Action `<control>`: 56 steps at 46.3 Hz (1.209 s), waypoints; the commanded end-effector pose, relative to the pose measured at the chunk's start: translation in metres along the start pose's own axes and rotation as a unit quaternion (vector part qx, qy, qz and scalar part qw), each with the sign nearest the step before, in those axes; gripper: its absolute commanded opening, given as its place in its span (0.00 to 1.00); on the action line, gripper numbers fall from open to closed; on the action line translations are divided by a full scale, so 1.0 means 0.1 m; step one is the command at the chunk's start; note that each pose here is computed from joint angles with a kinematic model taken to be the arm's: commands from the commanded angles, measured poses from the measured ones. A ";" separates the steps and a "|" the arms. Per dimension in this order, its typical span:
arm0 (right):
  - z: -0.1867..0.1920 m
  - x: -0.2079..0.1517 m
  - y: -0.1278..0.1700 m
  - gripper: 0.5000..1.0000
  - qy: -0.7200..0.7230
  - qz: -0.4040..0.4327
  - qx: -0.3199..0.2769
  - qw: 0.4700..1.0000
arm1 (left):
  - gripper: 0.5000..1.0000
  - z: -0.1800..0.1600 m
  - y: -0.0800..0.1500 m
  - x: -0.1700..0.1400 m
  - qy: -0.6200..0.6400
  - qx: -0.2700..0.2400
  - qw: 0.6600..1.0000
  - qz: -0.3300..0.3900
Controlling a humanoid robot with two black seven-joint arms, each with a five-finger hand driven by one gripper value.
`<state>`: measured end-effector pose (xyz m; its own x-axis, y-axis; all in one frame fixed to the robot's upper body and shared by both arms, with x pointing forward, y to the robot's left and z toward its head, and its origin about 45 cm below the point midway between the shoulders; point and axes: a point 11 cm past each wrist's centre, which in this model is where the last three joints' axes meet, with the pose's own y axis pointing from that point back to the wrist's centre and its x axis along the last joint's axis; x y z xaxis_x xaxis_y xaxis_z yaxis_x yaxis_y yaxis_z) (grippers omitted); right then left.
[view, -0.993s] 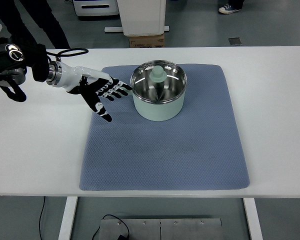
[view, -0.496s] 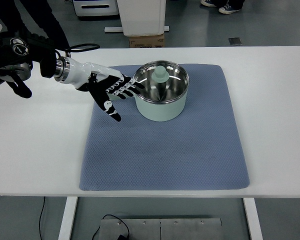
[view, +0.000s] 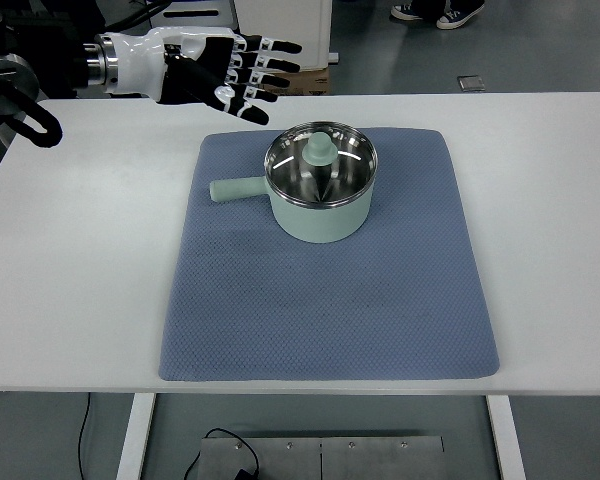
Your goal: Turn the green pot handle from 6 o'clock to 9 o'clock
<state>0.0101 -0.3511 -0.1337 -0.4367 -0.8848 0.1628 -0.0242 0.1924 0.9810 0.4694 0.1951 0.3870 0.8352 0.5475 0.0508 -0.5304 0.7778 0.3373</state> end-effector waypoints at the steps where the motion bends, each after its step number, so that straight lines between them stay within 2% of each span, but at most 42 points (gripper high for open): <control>1: 0.00 0.00 0.00 1.00 0.000 0.000 0.000 1.000 | 1.00 0.02 0.05 0.22 0.075 -0.052 0.995 0.031; 9: 0.00 0.00 0.00 1.00 0.000 0.000 0.000 1.000 | 1.00 -0.16 0.12 0.51 0.165 -0.121 0.976 0.076; 17: 0.00 0.00 0.00 1.00 0.000 0.000 0.000 1.000 | 1.00 -0.43 0.20 0.80 0.248 -0.186 0.941 0.134; 22: 0.00 0.00 0.00 1.00 0.000 0.000 -0.001 1.000 | 1.00 -0.64 0.29 0.99 0.304 -0.216 0.909 0.185; 27: 0.00 0.00 0.00 1.00 0.000 0.000 0.000 1.000 | 1.00 -0.90 0.49 1.15 0.372 -0.252 0.862 0.236; 40: 0.00 0.00 0.00 1.00 0.000 0.000 0.000 1.000 | 1.00 -1.56 0.89 1.29 0.511 -0.315 0.742 0.300; 50: 0.00 0.00 0.00 1.00 0.000 0.000 0.000 1.000 | 1.00 -1.86 1.09 1.30 0.538 -0.334 0.702 0.324; 56: 0.00 -0.01 0.00 1.00 -0.001 -0.001 -0.001 1.000 | 1.00 -1.92 1.16 1.30 0.541 -0.338 0.696 0.330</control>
<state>0.0100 -0.3509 -0.1338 -0.4366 -0.8849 0.1623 -0.0238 0.1917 0.9812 0.4903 0.4132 0.2537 -0.0226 0.4821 -0.8758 -0.9991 0.0198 0.0367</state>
